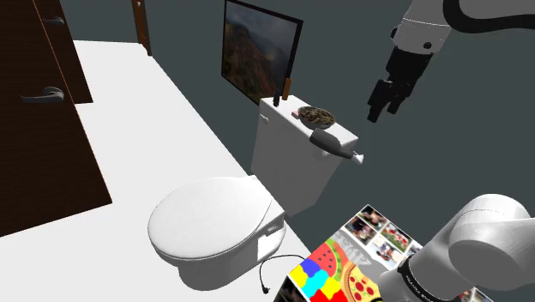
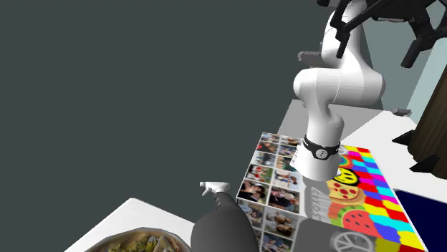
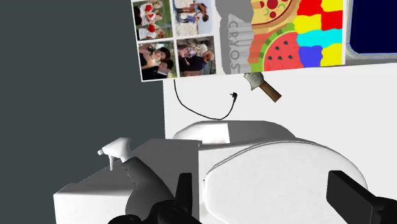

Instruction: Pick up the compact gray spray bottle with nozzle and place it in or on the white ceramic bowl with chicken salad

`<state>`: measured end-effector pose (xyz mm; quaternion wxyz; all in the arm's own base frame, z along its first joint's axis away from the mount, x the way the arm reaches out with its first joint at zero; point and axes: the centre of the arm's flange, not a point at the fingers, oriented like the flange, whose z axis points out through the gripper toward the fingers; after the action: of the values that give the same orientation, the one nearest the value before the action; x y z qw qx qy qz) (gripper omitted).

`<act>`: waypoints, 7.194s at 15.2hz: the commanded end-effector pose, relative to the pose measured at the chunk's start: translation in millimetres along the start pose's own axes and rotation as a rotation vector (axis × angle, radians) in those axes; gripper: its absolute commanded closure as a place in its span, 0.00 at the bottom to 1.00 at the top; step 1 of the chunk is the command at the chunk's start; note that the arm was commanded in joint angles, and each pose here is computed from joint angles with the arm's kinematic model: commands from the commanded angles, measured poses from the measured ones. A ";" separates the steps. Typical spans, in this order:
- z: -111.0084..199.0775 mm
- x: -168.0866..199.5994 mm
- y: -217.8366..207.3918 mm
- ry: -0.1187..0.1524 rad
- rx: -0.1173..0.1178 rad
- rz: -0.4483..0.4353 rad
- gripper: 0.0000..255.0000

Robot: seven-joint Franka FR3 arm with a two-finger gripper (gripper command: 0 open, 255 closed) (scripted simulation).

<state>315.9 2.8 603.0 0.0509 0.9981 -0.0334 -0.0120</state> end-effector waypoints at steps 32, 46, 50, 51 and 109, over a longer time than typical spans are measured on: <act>288.1 112.7 178.1 0.242 0.122 -0.275 0.00; 301.1 115.6 176.1 0.242 0.122 -0.275 1.00; 300.9 115.7 175.9 0.242 0.122 -0.275 1.00; 301.0 115.7 175.9 0.242 0.122 -0.275 1.00; 181.5 300.9 232.7 0.242 0.122 -0.275 1.00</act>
<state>595.4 -267.8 445.2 -0.0082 0.9886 0.1092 0.1030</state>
